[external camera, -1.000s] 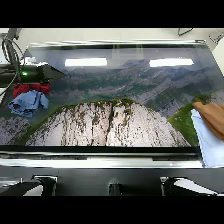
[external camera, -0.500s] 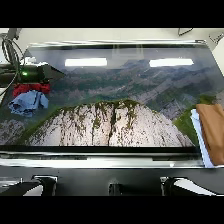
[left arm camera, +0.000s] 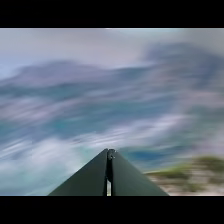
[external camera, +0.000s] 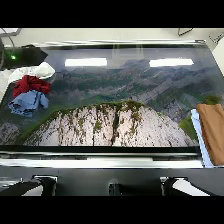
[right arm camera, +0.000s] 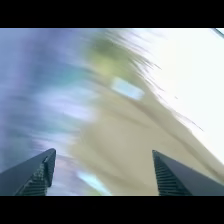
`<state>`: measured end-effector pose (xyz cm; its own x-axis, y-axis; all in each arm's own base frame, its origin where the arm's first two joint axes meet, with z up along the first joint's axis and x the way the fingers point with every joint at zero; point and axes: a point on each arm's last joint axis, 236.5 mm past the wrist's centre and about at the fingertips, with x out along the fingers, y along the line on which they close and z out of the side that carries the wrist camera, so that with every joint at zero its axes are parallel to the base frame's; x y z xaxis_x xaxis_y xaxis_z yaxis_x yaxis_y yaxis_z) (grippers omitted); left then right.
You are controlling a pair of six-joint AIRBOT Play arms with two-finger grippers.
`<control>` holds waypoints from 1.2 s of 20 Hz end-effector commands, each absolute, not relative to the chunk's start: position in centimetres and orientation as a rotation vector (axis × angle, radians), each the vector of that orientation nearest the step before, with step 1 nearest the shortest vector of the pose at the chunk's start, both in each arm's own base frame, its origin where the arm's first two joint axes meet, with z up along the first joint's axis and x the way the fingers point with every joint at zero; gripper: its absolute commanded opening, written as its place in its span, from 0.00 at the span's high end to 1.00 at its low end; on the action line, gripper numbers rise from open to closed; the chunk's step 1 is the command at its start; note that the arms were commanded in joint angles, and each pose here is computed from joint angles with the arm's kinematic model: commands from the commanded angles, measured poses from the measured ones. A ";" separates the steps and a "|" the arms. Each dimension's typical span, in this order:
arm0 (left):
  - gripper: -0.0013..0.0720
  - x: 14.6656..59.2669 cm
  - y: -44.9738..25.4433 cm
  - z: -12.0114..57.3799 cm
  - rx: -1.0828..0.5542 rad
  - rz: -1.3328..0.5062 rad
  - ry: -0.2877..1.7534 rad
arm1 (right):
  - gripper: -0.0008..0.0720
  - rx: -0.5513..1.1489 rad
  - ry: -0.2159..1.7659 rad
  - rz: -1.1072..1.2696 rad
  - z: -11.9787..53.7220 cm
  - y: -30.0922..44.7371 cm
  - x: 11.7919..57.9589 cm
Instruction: Fold the clothes and pants, and hang the long-sleeved shirts on hangers.
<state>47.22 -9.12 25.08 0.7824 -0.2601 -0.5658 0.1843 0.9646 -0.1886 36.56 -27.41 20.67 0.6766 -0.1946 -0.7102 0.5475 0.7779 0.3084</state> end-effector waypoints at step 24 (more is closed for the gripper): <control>0.01 37.3 -7.5 1.9 -0.074 -0.075 1.382 | 0.07 0.280 1.403 0.094 6.7 1.9 40.6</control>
<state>37.32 -7.49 1.91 0.1849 -0.0962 -0.9780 0.0089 0.9953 -0.0962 40.56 1.92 6.79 0.1703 0.2318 -0.9577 0.1003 0.9628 0.2509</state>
